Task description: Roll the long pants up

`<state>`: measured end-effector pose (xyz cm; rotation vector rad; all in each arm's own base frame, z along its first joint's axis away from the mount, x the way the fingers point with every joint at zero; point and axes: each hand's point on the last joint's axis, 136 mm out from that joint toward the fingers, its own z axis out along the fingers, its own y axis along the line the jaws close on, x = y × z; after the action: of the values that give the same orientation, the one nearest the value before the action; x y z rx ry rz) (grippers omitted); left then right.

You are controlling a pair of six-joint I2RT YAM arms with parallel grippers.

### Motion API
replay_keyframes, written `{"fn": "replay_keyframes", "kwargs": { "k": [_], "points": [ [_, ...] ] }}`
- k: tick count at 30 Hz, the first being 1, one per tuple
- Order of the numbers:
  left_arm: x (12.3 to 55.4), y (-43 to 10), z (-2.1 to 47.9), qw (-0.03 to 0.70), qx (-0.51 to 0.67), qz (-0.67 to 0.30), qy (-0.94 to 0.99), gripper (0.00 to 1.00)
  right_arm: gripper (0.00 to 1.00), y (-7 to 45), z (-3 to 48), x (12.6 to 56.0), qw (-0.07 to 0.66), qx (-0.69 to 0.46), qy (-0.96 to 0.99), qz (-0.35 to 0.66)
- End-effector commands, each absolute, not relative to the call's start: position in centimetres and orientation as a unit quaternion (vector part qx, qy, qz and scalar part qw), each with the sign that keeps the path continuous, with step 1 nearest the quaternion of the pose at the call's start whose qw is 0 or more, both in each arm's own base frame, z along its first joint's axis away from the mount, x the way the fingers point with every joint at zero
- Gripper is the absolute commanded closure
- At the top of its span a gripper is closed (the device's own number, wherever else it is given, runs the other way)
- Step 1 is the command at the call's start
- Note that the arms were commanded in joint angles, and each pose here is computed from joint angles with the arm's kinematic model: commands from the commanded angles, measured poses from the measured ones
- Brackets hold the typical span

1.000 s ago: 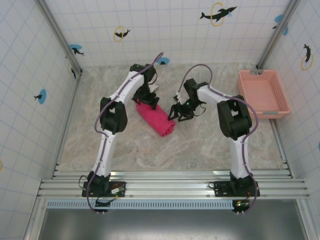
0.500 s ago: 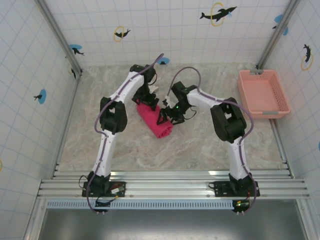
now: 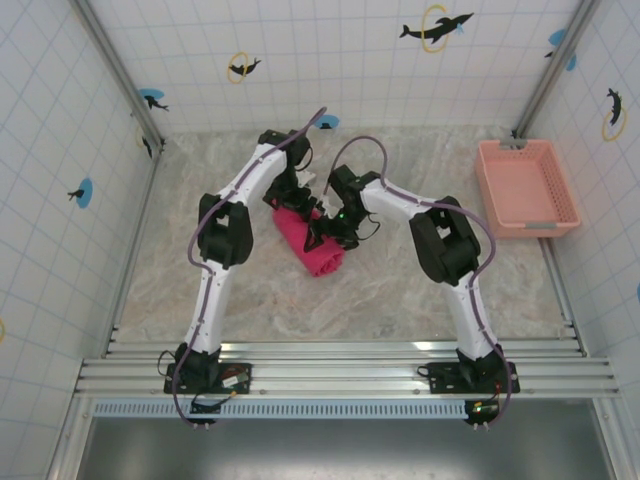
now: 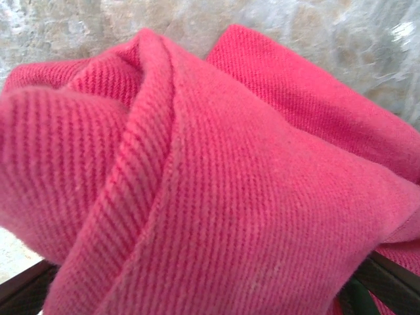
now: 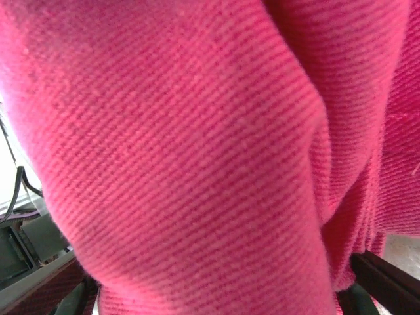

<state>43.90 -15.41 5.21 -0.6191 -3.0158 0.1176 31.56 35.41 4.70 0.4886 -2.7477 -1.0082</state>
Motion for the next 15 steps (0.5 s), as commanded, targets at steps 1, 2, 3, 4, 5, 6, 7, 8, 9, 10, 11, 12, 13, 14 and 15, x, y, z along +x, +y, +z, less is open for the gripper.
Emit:
{"fn": "replay_keyframes", "kwargs": {
  "k": [1, 2, 3, 4, 5, 6, 7, 8, 9, 10, 11, 12, 13, 14, 15],
  "points": [
    [41.2, -15.4, -2.0, 0.118, -0.210, 0.024, -0.970, 0.09, 0.19, 36.2, -3.0, 29.5, 0.116, 0.184, -0.941, -0.261],
    [41.1, -15.5, -2.0, 0.117, -0.210, 0.025, -0.970, 0.08, 0.25, 36.5, -3.4, 29.5, 0.117, 0.187, -0.941, -0.258],
    [41.2, -15.5, -1.9, 0.116, -0.211, 0.027, -0.970, 0.09, 0.34, 36.4, -3.7, 29.5, 0.118, 0.187, -0.942, -0.250],
    [41.2, -15.5, -1.8, 0.115, -0.211, 0.027, -0.970, 0.08, 0.47, 36.7, -4.0, 29.4, 0.121, 0.189, -0.942, -0.250],
    [41.2, -15.5, -1.7, 0.114, -0.211, 0.027, -0.970, 0.09, 0.56, 36.8, -4.4, 29.3, 0.124, 0.189, -0.942, -0.249],
    [41.2, -15.4, -1.7, 0.114, -0.212, 0.027, -0.970, 0.09, 0.63, 36.9, -4.7, 29.2, 0.126, 0.187, -0.943, -0.246],
    [41.2, -15.5, -1.5, 0.112, -0.212, 0.027, -0.970, 0.09, 0.69, 37.0, -4.9, 29.2, 0.127, 0.186, -0.942, -0.248],
    [41.2, -15.5, -1.4, 0.112, -0.212, 0.029, -0.970, 0.08, 0.77, 37.0, -5.1, 29.1, 0.128, 0.187, -0.942, -0.246],
    [41.3, -15.5, -1.3, 0.111, -0.210, 0.031, -0.971, 0.09, 0.84, 36.9, -5.2, 29.1, 0.127, 0.188, -0.943, -0.243],
    [41.3, -15.5, -1.1, 0.110, -0.209, 0.035, -0.971, 0.09, 0.92, 37.0, -5.3, 29.1, 0.125, 0.189, -0.942, -0.248],
    [41.4, -15.5, -0.7, 0.106, -0.207, 0.037, -0.972, 0.08, 1.00, 37.1, -5.2, 29.3, 0.121, 0.190, -0.940, -0.255],
    [41.6, -15.5, -0.4, 0.101, -0.206, 0.039, -0.973, 0.09, 1.00, 37.2, -5.1, 29.4, 0.117, 0.191, -0.939, -0.261],
    [41.9, -15.3, 0.1, 0.094, -0.203, 0.041, -0.974, 0.08, 1.00, 37.6, -4.7, 29.6, 0.112, 0.196, -0.934, -0.276],
    [42.4, -14.9, 0.8, 0.084, -0.197, 0.041, -0.976, 0.08, 1.00, 37.7, -4.3, 29.9, 0.105, 0.199, -0.933, -0.281],
    [42.9, -14.5, 1.5, 0.073, -0.188, 0.044, -0.978, 0.08, 1.00, 37.7, -3.9, 30.1, 0.099, 0.201, -0.932, -0.284]
  ]
}}
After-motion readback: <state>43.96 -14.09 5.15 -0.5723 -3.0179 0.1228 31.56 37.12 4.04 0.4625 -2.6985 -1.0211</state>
